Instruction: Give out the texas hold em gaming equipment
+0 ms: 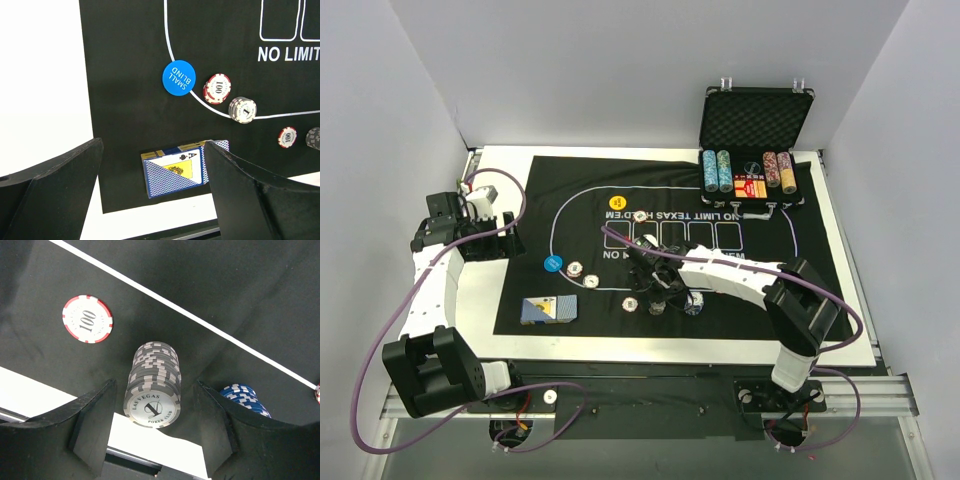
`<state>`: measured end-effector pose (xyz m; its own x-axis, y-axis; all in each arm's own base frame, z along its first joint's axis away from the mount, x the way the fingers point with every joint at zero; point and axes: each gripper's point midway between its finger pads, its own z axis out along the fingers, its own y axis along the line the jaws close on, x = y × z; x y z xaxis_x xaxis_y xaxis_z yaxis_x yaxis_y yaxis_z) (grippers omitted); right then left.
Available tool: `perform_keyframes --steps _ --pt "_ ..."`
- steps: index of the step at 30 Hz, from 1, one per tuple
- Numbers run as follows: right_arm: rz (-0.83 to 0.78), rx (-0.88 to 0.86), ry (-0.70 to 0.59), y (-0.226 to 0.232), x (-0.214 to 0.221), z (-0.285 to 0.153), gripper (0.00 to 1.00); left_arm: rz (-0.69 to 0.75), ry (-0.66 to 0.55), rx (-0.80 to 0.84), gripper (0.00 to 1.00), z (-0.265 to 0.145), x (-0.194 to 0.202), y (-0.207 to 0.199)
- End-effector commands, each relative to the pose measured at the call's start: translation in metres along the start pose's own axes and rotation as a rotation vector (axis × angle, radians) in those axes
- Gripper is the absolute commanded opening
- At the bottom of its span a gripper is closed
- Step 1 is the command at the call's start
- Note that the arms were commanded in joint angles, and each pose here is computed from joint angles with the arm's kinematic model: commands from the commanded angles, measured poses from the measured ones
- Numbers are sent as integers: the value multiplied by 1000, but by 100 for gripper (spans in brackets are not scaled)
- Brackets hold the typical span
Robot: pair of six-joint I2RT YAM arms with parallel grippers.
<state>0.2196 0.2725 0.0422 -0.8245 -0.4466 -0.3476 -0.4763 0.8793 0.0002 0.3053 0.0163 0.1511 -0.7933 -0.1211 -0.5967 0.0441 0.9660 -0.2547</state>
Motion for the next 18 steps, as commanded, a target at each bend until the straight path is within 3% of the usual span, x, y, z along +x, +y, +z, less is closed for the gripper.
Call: perform_keyframes --steps 1,11,18 --pt "9 5 23 -1 10 2 57 33 -70 -14 93 -11 -19 1" --pt "18 3 -19 -2 3 -12 46 30 -66 -11 93 -10 -17 1" --pt "1 13 -51 -5 -10 -32 45 31 -63 -11 93 -8 -14 2"
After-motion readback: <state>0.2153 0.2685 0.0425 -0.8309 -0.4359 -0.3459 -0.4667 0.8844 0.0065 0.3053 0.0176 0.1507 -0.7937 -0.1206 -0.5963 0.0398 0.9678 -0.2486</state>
